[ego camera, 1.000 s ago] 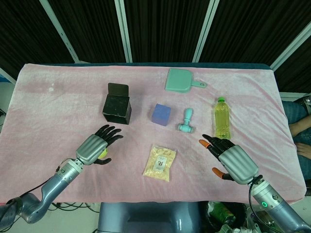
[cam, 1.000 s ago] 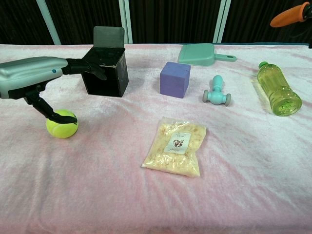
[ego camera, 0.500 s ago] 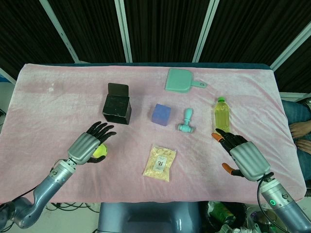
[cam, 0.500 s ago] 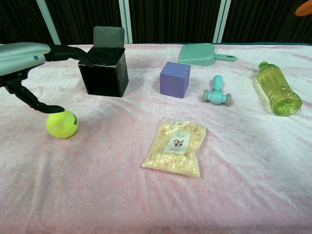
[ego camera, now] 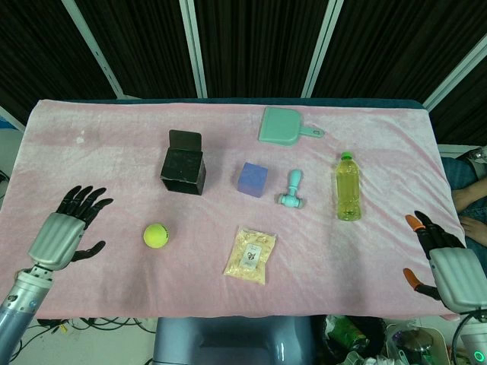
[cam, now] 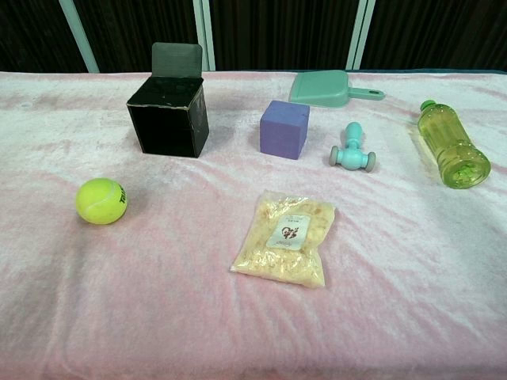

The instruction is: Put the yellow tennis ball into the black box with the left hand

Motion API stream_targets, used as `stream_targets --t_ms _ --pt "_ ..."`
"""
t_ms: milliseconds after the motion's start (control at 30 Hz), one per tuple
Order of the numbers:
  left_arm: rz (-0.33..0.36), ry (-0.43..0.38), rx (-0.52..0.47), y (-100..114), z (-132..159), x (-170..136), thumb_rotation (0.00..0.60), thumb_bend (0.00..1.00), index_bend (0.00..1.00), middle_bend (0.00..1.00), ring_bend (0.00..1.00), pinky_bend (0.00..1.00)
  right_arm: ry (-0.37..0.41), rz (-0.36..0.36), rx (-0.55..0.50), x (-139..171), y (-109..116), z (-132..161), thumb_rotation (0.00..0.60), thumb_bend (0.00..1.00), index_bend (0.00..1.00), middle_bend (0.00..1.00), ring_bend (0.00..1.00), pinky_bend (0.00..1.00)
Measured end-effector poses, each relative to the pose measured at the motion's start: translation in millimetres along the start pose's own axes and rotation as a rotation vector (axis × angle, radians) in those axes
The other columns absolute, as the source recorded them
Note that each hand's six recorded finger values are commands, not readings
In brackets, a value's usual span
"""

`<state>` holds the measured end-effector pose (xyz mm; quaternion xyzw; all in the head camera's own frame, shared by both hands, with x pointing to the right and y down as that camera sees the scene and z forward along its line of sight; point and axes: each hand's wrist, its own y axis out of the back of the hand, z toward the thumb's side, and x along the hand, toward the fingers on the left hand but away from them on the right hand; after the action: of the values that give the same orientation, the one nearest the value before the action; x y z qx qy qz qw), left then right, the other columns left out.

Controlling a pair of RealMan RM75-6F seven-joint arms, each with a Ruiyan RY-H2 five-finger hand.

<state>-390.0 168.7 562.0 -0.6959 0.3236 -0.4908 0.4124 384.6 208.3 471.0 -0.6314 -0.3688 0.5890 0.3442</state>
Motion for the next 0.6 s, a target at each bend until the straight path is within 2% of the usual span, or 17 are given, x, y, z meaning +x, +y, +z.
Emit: stream_targets --t_ms 200,267,367,467,600 --pt "0.031 0.107 -0.024 1 -29 -40 0.600 0.21 0.14 0.08 0.00 0.04 -0.067 -0.066 0.038 17 -9 -21 0.600 0.23 0.03 0.04 0.15 0.25" --pt "0.028 0.134 -0.040 -3 -37 -51 0.600 0.21 0.15 0.11 0.01 0.11 -0.082 -0.078 0.049 20 -16 -28 0.600 0.23 0.03 0.04 0.15 0.25" --pt "-0.011 0.155 -0.067 -16 -45 -62 0.600 0.24 0.18 0.19 0.10 0.25 -0.102 -0.080 0.063 23 -30 -39 0.600 0.23 0.03 0.04 0.15 0.25" --pt "-0.061 0.165 -0.090 -33 -48 -67 0.600 0.32 0.23 0.27 0.22 0.41 -0.111 -0.074 0.074 24 -40 -47 0.600 0.23 0.03 0.04 0.15 0.25" --pt "-0.102 0.163 -0.122 -57 -46 -66 0.600 0.45 0.30 0.34 0.32 0.54 -0.110 -0.062 0.085 23 -53 -54 0.600 0.23 0.03 0.04 0.15 0.25"
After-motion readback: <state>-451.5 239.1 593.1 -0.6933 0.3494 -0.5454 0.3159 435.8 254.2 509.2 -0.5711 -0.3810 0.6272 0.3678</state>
